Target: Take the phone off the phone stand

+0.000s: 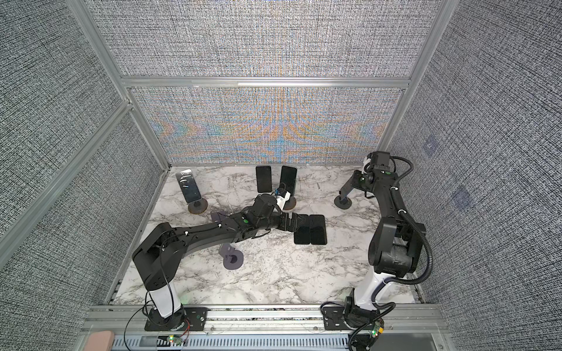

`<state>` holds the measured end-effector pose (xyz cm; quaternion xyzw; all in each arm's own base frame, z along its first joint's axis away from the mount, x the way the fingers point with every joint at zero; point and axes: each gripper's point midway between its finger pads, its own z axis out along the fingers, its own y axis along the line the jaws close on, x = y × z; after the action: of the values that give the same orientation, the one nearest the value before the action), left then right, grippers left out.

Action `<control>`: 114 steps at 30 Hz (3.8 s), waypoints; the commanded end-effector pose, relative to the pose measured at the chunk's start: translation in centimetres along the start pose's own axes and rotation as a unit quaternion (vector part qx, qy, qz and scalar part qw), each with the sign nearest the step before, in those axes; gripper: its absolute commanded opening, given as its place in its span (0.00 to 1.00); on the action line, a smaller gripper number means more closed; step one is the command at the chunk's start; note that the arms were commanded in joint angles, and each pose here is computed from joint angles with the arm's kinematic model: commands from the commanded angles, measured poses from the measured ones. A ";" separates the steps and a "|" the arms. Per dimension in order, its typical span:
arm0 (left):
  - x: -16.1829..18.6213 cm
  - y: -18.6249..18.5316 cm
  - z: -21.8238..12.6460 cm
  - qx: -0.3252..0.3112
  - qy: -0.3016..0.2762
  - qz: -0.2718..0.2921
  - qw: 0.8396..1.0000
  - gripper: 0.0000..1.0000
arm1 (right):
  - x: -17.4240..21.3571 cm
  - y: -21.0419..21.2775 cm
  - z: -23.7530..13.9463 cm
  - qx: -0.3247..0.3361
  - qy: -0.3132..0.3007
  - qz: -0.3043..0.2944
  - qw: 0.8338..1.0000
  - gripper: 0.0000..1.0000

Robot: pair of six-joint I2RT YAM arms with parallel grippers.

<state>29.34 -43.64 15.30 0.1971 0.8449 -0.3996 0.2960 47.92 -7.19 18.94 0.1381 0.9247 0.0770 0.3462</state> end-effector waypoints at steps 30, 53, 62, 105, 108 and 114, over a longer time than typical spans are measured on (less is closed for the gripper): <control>-3.8 -2.4 -2.6 0.006 -0.050 0.087 0.995 0.99 | 0.7 3.9 -9.1 -0.046 -0.022 -0.047 0.998 0.00; -2.4 -6.0 -5.4 0.032 -0.003 0.305 0.952 0.99 | 14.9 18.0 -15.7 -0.276 0.130 -0.135 0.943 0.00; -2.7 -5.3 -4.7 0.003 -0.014 0.331 0.943 0.99 | 16.0 20.7 -16.3 -0.314 0.149 -0.147 0.926 0.00; -1.8 -2.2 -2.5 -0.048 -0.013 0.240 0.969 0.51 | 17.8 20.4 -15.9 -0.288 0.168 -0.175 0.927 0.46; -1.6 -1.7 -2.3 -0.054 -0.013 0.228 0.972 0.49 | 17.8 20.0 -15.4 -0.282 0.172 -0.163 0.930 0.57; -0.7 -0.2 -1.6 -0.081 0.003 0.183 0.980 0.46 | 17.7 18.1 -13.6 -0.236 0.175 -0.141 0.945 0.78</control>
<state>28.68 -42.63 16.54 0.3554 0.8130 -0.2660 0.3768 29.46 15.65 23.15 -0.1149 0.9284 0.2847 0.2094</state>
